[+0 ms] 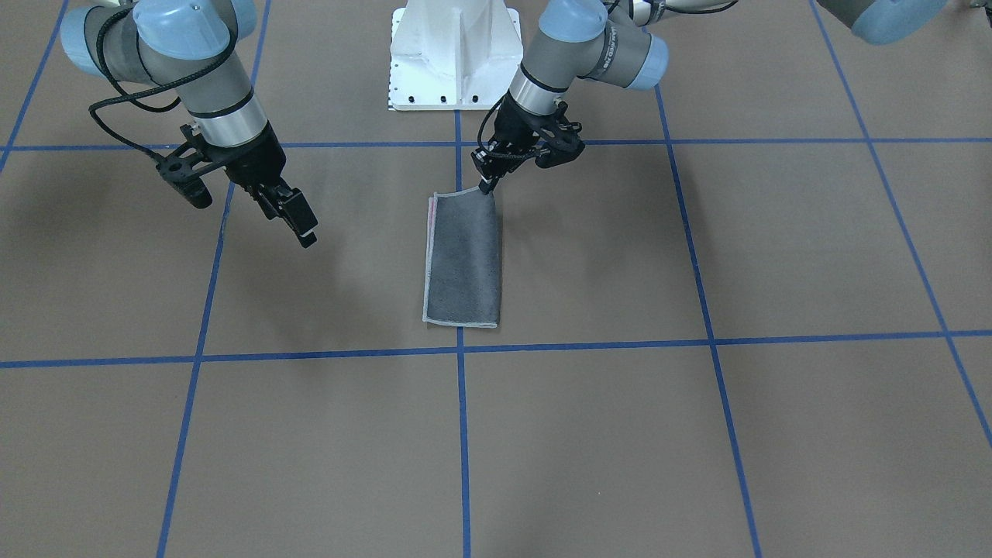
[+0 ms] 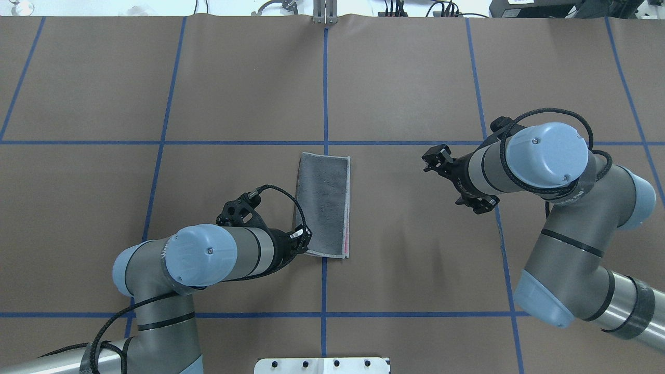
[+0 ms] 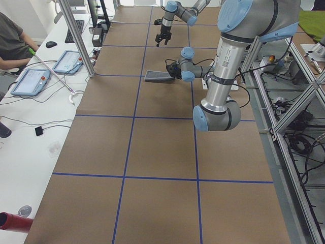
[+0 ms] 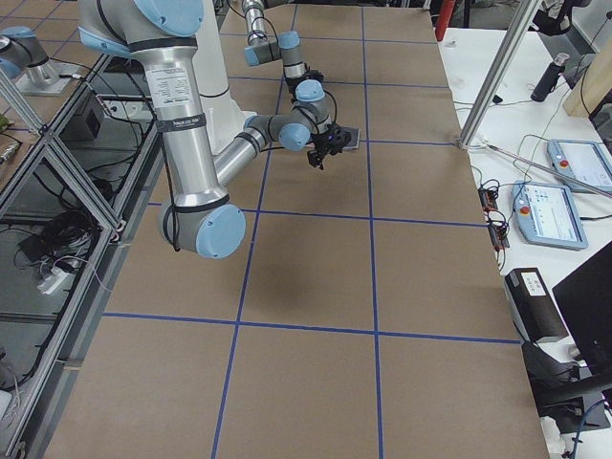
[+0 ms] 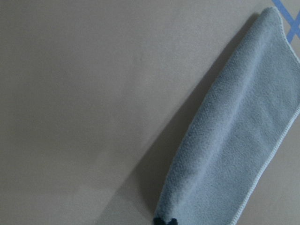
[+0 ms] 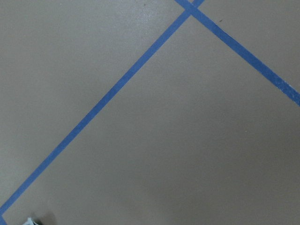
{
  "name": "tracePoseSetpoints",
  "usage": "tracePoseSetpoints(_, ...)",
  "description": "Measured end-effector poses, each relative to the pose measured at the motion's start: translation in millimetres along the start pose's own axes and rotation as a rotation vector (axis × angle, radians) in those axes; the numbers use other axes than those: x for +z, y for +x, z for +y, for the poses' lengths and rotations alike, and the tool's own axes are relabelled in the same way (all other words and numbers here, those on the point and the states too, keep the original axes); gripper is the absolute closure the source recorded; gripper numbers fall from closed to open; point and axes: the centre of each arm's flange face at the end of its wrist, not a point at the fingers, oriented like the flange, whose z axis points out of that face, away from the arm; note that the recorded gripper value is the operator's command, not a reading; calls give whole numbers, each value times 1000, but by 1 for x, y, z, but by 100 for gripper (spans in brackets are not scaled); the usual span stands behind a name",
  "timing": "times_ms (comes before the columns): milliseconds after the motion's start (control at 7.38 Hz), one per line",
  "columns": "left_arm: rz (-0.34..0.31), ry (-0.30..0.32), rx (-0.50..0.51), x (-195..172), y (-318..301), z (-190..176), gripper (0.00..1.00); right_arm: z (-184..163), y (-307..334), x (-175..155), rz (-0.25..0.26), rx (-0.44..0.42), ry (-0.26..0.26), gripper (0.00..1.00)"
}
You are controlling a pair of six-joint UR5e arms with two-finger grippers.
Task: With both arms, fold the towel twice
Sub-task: 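Lift the strip's near end with the left gripper and fold it farther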
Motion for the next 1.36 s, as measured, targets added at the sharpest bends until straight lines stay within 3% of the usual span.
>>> tracePoseSetpoints(678, 60, 115, -51, 11, 89, -71, 100, -4, 0, 1, 2, 3, 6, 0)
tracePoseSetpoints(1355, 52, 182, -93, 36, 142, -132, 100, -5, 1, 4, 8, 3, 9, 0)
